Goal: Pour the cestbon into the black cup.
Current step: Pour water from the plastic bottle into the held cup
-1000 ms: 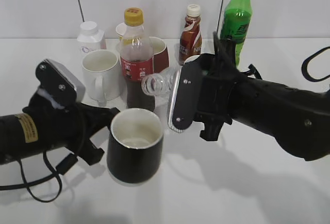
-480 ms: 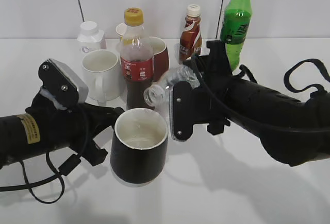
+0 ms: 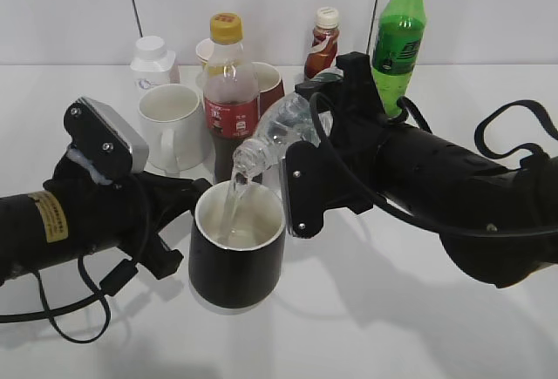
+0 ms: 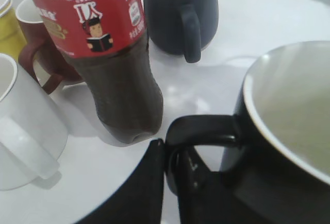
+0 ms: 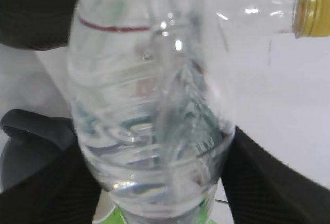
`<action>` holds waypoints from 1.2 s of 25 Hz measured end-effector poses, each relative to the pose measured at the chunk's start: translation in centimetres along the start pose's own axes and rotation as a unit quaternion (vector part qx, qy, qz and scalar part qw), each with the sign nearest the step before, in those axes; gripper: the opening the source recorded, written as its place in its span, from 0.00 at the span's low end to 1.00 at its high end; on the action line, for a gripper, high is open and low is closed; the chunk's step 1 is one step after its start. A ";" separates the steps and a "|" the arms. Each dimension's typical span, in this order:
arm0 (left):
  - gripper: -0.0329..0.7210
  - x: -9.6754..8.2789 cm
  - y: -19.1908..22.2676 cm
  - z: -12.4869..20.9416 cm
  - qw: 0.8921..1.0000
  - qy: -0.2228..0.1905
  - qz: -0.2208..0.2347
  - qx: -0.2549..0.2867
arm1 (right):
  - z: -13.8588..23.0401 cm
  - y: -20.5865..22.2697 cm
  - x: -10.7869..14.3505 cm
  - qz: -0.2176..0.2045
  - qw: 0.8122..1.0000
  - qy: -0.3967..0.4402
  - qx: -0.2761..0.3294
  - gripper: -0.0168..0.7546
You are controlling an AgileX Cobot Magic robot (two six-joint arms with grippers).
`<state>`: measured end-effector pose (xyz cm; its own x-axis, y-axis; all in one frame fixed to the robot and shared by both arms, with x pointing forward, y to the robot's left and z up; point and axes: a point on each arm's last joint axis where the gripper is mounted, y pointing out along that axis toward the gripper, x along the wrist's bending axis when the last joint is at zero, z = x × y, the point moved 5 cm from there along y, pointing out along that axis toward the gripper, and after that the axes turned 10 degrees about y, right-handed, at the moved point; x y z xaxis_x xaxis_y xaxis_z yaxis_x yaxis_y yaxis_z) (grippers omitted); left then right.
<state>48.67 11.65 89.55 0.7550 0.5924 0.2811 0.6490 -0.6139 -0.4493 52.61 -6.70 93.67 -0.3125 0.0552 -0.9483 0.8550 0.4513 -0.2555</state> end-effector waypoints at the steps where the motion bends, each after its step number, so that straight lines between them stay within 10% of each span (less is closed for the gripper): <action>1: 0.10 0.0 0.0 0.0 1.000 0.000 0.000 0.000 | 0.0 0.0 0.0 0.000 1.000 -0.001 0.000 0.66; 21: 0.10 0.0 0.0 0.0 1.000 0.000 0.000 0.000 | 0.0 0.0 0.0 0.002 1.000 -0.015 -0.001 0.66; 30: 0.10 0.4 0.0 0.0 1.000 -0.015 -0.013 -0.003 | -0.1 -0.1 1.3 -0.047 0.986 0.158 0.005 0.66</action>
<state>48.96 11.84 89.68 0.7344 0.6241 0.2667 0.6693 -0.6005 -0.4377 52.11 -6.61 92.44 -0.5028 0.2900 -0.8143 0.8199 0.4584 -0.3430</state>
